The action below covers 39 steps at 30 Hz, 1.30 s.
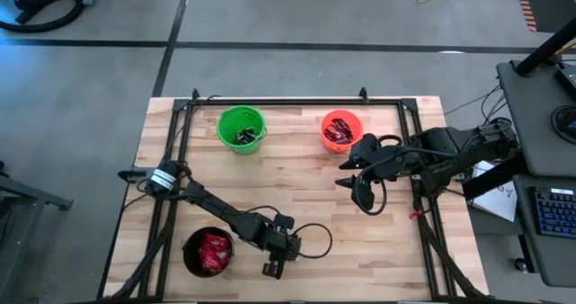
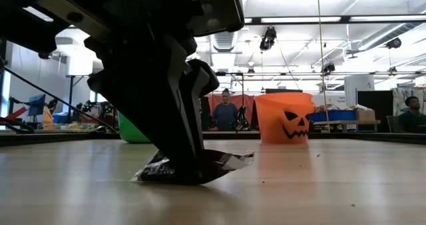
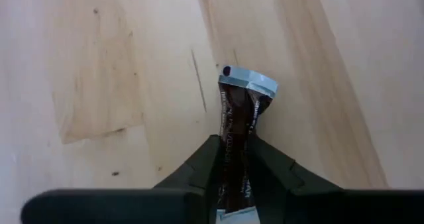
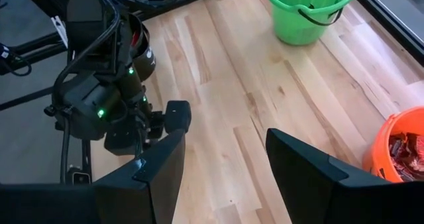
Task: Sort candy
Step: Put the black chocolate into the green bucket
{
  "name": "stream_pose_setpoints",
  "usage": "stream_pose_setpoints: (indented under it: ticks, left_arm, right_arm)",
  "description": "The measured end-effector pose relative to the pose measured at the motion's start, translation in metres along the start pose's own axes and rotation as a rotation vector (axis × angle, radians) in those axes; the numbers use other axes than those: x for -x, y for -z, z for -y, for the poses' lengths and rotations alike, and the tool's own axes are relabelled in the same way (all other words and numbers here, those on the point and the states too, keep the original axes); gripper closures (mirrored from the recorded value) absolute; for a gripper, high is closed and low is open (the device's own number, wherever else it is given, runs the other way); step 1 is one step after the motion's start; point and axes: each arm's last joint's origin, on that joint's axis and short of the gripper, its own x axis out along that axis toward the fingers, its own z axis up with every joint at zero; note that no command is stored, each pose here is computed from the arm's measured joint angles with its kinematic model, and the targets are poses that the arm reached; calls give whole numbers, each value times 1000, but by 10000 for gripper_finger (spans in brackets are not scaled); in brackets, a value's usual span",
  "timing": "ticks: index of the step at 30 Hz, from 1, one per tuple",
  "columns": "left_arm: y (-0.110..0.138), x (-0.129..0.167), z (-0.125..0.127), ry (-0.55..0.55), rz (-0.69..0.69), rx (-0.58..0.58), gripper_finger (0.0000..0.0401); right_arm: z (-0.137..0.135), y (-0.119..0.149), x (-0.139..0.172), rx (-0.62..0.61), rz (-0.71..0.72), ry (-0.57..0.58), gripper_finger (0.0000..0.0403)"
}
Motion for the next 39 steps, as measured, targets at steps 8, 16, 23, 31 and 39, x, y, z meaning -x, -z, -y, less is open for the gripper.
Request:
stream_pose_setpoints:
  ticks: [8, 16, 23, 31, 39]
  left_arm:
    - [-6, 12, -6, -87, -42, 3, 354]
    - [-27, 49, -8, -199, -16, 7, 354]
    - [-38, 76, -16, -224, 19, 10, 363]
    - [-18, 51, -19, -222, -72, 93, 301]
    - [-13, 34, -19, -223, -83, 94, 184]
  right_arm:
    - [0, 0, 1, 27, 1, 3, 197]
    - [2, 0, 4, 49, 4, 1, 197]
    - [2, 0, 6, 82, 11, 0, 197]
    - [2, 0, 6, 83, 12, 0, 197]
    - [2, 0, 6, 82, 14, -2, 197]
